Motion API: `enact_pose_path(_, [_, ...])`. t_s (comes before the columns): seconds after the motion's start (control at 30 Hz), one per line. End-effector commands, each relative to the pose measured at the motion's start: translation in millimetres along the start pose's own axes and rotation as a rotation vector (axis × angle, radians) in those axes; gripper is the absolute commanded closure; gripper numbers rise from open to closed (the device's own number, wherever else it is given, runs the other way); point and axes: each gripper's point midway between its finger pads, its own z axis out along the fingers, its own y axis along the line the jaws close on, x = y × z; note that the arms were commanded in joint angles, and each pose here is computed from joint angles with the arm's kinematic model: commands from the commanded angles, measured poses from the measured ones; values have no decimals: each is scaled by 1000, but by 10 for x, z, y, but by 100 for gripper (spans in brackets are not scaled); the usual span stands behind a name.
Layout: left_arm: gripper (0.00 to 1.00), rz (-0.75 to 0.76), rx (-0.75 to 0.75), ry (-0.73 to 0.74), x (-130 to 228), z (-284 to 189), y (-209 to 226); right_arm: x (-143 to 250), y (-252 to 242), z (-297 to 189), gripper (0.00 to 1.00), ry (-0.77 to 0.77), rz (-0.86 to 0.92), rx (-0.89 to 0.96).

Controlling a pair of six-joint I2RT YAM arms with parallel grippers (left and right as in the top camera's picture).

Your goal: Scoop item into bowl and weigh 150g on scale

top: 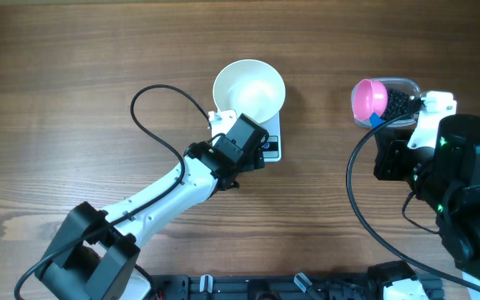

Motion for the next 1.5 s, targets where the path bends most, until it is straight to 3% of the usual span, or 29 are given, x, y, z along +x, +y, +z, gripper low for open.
enact_pose_path(0.0, [0,-10,-35,-21,-43,73,29,-91,-19,-42,96,-25,-18,17])
enact_pose_path(0.27, [0,9,-52,2,23,189,40,-84,-21,-19,96,-17,-18,20])
enact_pose_path(0.47, [0,114,-1,-42,-91,191,-87,-71,-26,51,96,6,-17,26])
enact_pose_path(1.47, [0,118,-53,-56,-78,422,-36,-35,-37,109,96,35,-17,34])
